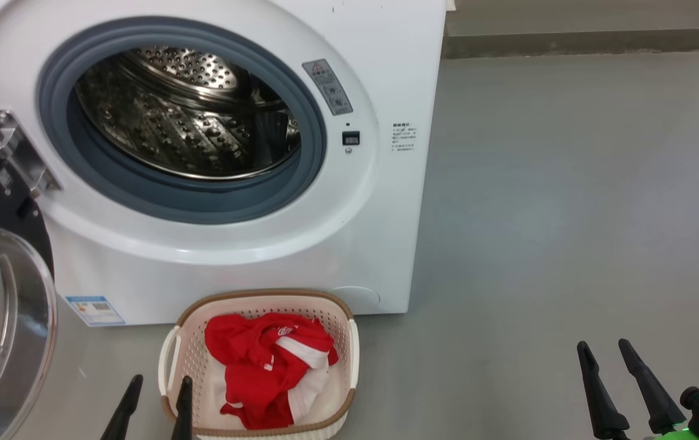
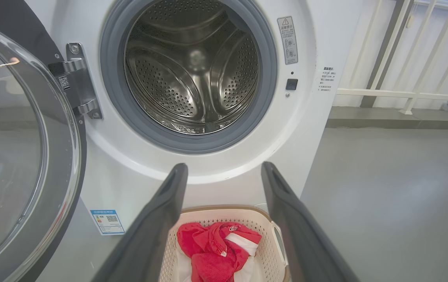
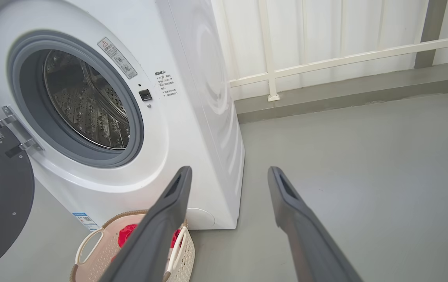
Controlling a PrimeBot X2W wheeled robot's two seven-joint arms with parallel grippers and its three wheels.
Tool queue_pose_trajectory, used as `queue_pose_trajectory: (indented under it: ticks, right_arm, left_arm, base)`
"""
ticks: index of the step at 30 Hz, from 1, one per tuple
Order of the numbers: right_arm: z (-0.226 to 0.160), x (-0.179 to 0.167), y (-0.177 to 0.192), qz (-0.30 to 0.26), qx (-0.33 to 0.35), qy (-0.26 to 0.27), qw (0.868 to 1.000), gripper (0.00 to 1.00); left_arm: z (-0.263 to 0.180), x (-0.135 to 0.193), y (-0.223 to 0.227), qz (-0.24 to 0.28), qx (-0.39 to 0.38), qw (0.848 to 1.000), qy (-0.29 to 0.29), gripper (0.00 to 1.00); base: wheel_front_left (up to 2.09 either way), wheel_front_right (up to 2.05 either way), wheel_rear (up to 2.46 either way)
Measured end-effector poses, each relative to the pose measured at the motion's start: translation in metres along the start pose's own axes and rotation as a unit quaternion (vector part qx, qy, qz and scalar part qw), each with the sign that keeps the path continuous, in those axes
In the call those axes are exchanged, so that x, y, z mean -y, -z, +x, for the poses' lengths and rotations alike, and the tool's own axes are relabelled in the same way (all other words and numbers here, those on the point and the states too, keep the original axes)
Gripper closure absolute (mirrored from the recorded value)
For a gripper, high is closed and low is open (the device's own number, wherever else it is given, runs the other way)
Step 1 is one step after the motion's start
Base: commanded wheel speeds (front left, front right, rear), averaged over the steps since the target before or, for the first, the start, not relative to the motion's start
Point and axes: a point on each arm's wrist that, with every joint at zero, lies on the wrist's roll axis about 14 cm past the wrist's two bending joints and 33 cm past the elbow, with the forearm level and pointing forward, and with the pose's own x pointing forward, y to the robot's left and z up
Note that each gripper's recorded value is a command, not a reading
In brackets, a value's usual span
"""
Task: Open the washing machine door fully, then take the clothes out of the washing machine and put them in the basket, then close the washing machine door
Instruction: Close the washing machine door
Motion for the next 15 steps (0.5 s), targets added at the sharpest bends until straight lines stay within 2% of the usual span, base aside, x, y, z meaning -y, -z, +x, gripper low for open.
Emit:
queue_pose_trajectory:
  ticks: [6,15]
  right_arm:
    - [0.0003,-0.0005,0.0021,0.0,-0.003,0.0,1.0,0.0]
    - [0.0015,-0.0022,0.0039,0.002,-0.006,-0.002,1.0,0.0]
  left_arm:
    - [-0.0003,-0.0006,0.001,0.0,-0.002,1.0,-0.001,0.0]
    - [-0.0009,-0.0019,0.0016,0.0,-0.003,1.0,-0.003,0.0]
  base:
    - [-0.73,0.73,0.0]
    - [-0.04,0.04,0.0]
